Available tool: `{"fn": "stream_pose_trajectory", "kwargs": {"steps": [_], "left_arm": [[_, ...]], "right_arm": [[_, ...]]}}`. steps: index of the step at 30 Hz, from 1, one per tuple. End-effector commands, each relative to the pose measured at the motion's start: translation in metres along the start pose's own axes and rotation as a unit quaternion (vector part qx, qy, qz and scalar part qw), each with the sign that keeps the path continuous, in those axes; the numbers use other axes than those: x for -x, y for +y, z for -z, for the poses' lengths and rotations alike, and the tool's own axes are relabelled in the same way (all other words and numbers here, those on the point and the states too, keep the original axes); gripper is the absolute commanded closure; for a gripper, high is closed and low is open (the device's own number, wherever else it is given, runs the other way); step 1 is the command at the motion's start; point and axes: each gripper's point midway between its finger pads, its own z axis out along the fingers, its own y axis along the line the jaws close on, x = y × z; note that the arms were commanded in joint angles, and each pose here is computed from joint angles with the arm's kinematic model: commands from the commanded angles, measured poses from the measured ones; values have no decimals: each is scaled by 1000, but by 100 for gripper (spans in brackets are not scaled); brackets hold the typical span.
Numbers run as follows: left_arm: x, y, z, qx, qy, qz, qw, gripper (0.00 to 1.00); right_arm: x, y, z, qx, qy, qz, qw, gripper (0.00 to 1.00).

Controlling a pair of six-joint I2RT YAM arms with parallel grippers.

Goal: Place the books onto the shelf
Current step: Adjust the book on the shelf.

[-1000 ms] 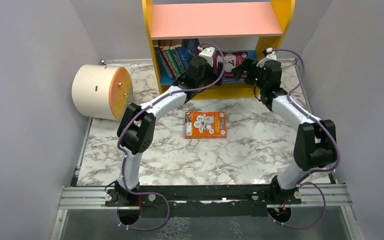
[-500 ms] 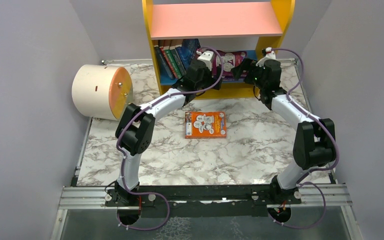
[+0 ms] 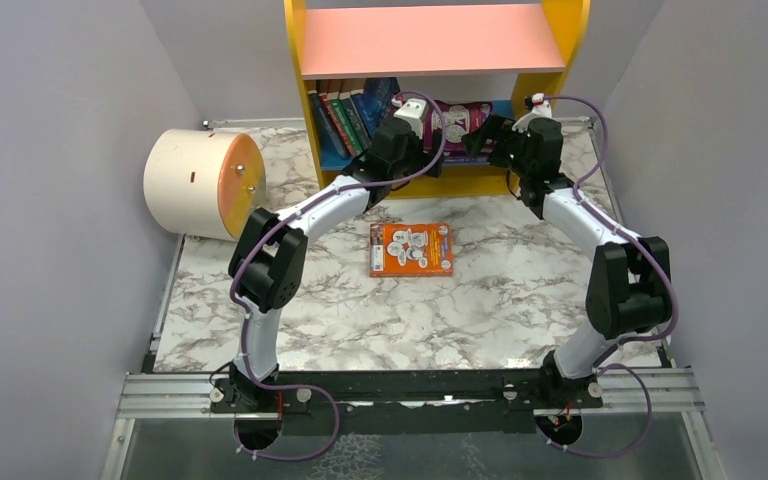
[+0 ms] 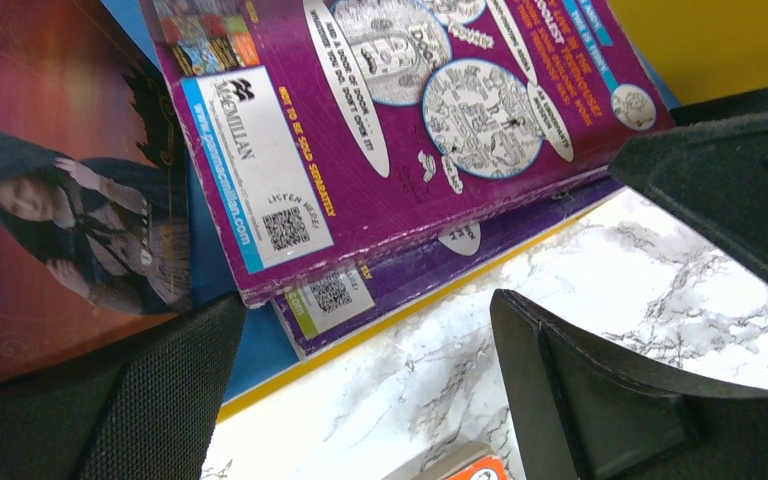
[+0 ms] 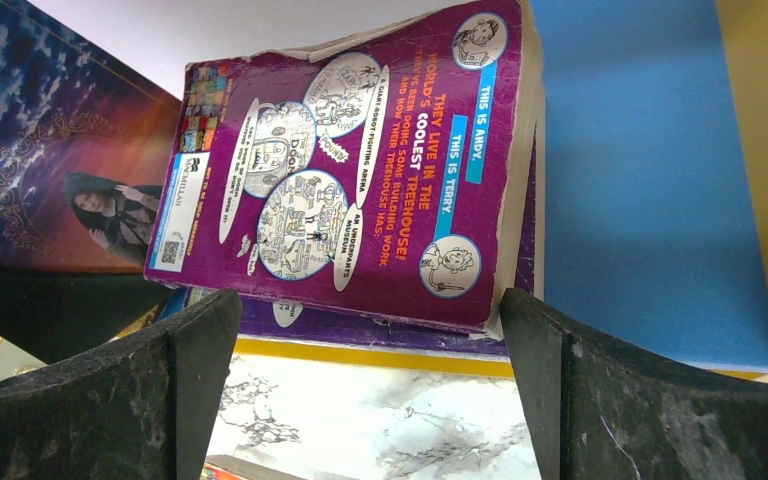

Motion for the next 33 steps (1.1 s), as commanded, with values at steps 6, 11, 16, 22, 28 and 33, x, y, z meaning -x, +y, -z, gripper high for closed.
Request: {"fn": "stream_pose_trajectory", "kwargs": {"steps": [6,11,16,22,28,33], "left_arm": [[46,-8,6,-9,-53,-8,999,13],[45,-11,6,-17,-52,-8,998,13],[46,-16,9,-29,-53,-2,998,13],[45,-22,14,-35,-55,-1,998,13],[42,-29,14,-41,-52,-3,998,13],[41,-36,16,-45,-51,-4,998,13]], "right_arm": [[14,12,-6,22,-14,13,1000,0],[15,12,-6,23,-15,13,1000,0],[15,12,-7,24,-15,13,1000,0],[16,13,-7,25,-15,12,1000,0],[14,13,-8,26,-13,11,1000,0],[16,14,-7,27,-15,12,999,0]]}}
